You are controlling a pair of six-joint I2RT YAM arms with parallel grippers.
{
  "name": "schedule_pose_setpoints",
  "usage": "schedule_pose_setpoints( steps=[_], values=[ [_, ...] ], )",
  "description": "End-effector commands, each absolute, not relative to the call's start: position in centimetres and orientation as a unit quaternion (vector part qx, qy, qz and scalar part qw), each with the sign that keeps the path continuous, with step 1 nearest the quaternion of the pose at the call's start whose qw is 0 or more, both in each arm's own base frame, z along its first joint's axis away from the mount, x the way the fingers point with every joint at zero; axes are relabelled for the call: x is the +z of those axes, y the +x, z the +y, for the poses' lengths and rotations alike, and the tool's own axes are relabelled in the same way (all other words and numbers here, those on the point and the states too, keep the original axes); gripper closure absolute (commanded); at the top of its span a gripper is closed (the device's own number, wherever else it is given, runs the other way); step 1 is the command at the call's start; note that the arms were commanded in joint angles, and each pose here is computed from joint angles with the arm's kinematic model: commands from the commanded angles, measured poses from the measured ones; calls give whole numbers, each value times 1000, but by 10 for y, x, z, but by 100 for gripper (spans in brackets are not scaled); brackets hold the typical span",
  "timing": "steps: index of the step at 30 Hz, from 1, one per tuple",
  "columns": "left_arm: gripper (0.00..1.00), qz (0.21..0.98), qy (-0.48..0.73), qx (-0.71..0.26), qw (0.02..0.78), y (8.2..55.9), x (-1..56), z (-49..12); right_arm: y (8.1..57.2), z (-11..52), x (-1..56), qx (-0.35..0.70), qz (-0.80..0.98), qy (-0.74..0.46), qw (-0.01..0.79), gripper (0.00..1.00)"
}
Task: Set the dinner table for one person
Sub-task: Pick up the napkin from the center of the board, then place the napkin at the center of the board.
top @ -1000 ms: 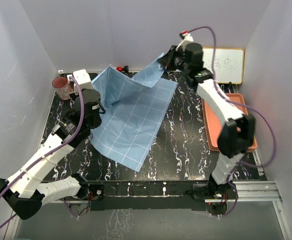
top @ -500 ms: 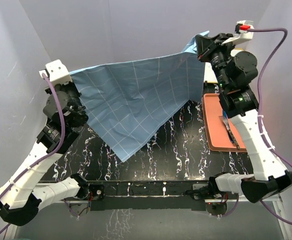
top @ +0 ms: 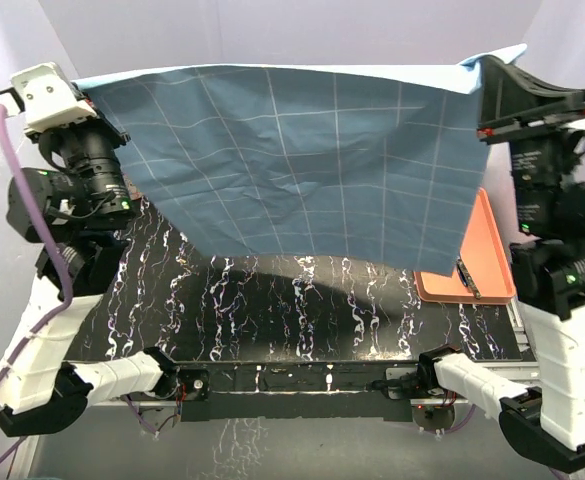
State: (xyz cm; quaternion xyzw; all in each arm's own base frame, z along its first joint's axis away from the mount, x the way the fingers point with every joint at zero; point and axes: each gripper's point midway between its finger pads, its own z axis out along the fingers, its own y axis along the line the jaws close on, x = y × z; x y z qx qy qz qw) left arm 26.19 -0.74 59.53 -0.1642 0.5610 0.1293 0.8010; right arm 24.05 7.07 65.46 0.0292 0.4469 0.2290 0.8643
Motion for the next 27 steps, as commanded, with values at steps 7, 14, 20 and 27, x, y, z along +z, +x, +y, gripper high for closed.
schedule_pose_setpoints(
  steps=[7,14,20,27],
  values=[
    [100,474,-46,-67,877,220,664,-44,149,52,711,256,360,8,897,100],
    [100,452,19,-172,875,185,679,-65,116,56,715,285,351,-18,892,100],
    [100,472,30,-211,855,181,678,-74,96,54,711,300,355,-22,885,100],
    [100,548,-28,-176,817,210,638,-65,125,49,683,276,431,14,859,100]
  ],
)
